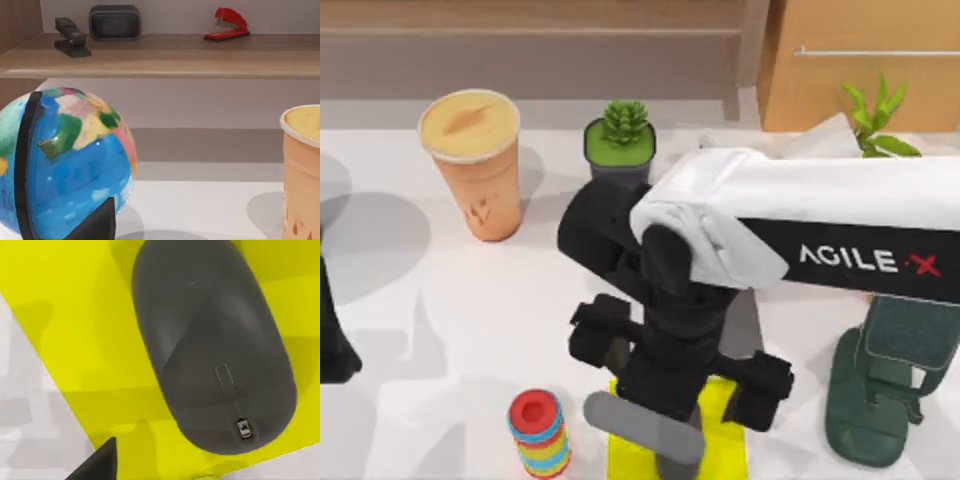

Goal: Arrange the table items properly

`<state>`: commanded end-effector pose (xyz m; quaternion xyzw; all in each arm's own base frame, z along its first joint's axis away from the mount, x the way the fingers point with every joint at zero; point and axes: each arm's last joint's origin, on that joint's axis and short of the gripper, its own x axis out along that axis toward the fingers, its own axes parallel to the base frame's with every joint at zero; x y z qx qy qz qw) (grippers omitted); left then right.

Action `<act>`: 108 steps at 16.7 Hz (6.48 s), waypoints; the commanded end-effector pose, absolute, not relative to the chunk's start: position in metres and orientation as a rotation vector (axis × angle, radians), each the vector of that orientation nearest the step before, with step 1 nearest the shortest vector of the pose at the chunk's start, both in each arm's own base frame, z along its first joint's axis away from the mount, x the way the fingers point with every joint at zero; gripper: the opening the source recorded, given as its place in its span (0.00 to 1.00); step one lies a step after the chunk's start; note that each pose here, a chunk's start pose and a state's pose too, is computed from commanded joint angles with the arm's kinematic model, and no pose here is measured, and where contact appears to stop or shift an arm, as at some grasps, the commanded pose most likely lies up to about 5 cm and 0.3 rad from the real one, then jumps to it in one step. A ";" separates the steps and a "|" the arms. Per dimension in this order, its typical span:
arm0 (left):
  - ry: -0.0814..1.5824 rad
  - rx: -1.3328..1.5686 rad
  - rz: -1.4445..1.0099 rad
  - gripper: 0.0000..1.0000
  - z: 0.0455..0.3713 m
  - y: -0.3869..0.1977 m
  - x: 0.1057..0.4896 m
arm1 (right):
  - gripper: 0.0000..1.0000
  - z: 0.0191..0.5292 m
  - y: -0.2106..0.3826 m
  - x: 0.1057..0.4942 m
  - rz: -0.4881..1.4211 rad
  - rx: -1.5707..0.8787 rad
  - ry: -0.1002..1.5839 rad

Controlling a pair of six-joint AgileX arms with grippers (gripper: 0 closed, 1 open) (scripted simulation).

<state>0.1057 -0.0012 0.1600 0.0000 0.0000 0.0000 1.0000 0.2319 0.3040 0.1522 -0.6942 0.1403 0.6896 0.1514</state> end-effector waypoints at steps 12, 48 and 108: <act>0.000 0.000 0.000 1.00 0.160 -0.001 0.106 | 1.00 0.148 0.289 0.290 0.898 -0.871 1.481; 0.000 0.000 0.000 1.00 0.160 -0.001 0.106 | 0.77 0.110 0.256 0.338 0.032 -0.032 1.581; 0.000 0.000 0.000 1.00 0.160 -0.001 0.106 | 0.00 0.243 0.175 0.055 -0.178 0.003 0.473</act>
